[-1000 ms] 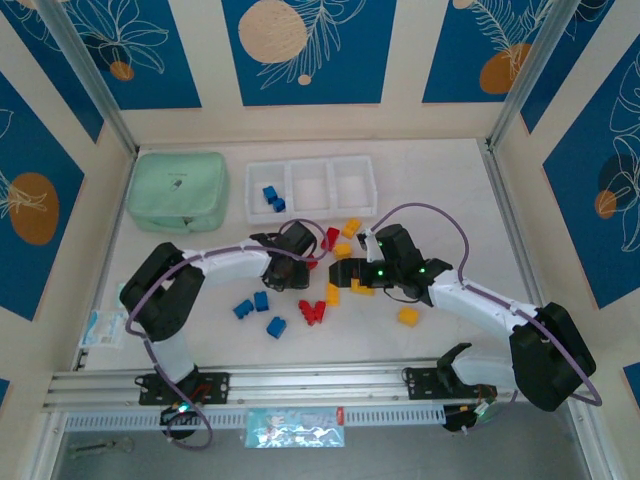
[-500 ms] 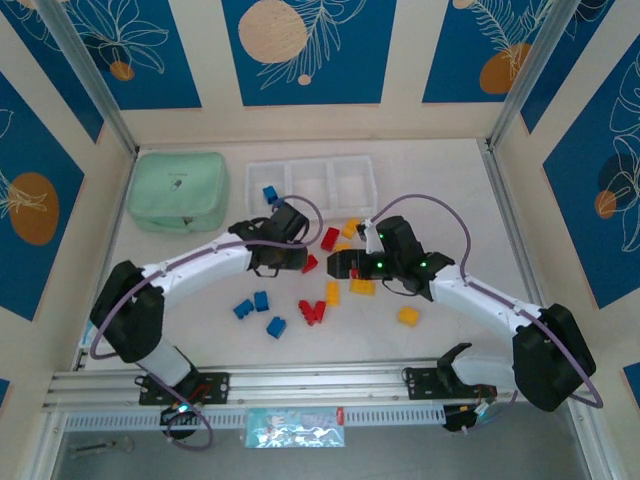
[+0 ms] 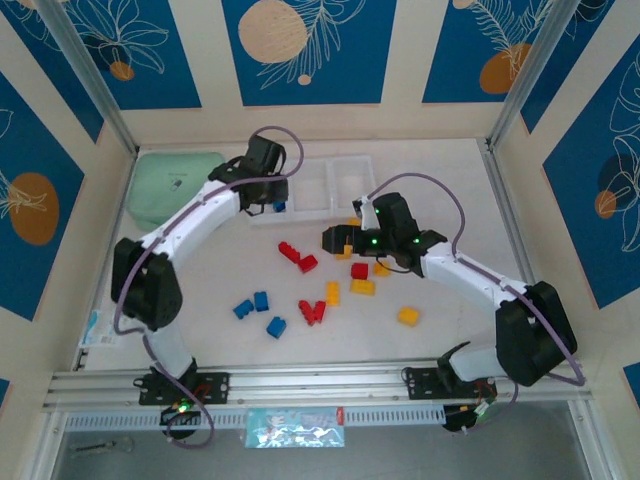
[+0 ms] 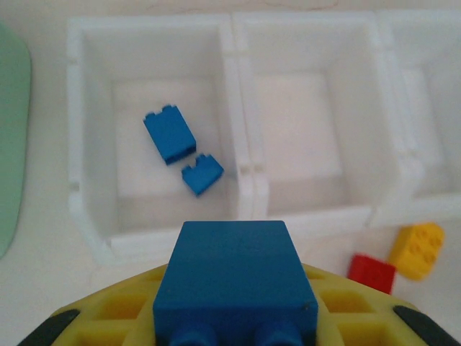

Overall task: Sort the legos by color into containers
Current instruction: Place the lego in the container.

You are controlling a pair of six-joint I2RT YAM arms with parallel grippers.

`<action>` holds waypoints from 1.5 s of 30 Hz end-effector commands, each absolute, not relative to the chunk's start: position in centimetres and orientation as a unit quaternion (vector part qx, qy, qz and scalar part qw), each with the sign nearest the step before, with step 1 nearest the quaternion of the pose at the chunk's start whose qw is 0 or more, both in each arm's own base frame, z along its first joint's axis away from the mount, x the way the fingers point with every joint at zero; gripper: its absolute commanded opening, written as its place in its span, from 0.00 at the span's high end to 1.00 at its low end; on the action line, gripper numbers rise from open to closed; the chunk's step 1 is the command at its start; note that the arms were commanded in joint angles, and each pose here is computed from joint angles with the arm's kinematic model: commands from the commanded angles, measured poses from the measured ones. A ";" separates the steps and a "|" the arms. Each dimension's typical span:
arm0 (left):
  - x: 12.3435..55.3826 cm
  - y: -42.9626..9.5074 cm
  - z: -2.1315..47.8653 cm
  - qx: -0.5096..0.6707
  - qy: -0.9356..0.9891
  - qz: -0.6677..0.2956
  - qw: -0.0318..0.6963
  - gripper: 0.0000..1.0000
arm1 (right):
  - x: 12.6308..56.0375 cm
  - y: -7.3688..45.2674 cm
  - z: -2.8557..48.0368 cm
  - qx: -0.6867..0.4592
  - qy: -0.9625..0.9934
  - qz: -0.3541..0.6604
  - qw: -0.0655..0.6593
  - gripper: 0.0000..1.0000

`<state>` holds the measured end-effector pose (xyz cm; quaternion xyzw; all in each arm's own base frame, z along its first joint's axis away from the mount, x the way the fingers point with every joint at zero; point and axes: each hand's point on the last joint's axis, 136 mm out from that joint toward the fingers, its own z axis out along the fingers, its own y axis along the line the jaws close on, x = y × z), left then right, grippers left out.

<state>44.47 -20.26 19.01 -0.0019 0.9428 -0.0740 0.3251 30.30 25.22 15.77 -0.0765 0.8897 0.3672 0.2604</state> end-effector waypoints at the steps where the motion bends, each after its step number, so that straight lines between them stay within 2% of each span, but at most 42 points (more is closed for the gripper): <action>1: 47.3 -20.0 18.1 0.009 0.944 -0.054 0.326 0.82 | 31.0 25.7 16.8 -0.089 0.884 0.376 0.264 0.01; 8: 51.0 -19.5 13.7 -0.005 0.955 -0.016 0.297 0.80 | 31.8 25.1 16.7 -0.079 0.887 0.371 0.264 0.01; 11: 51.7 -18.9 12.5 -0.014 0.959 -0.003 0.284 0.76 | 32.0 24.9 16.6 -0.076 0.888 0.370 0.261 0.01; 15: 52.4 -18.7 12.3 -0.013 0.958 -0.002 0.288 0.58 | 32.0 24.9 16.5 -0.074 0.889 0.369 0.261 0.01; 23: 51.5 -18.7 15.0 -0.009 0.957 -0.021 0.291 0.48 | 31.9 24.6 17.1 -0.077 0.890 0.362 0.266 0.01; 32: 44.9 -19.3 17.7 -0.005 0.953 -0.104 0.283 0.46 | 30.7 24.2 17.3 -0.084 0.893 0.352 0.266 0.01; 45: 28.9 -16.9 14.6 0.013 0.973 -0.091 0.211 0.41 | 25.8 27.3 15.9 -0.140 0.898 0.343 0.240 0.01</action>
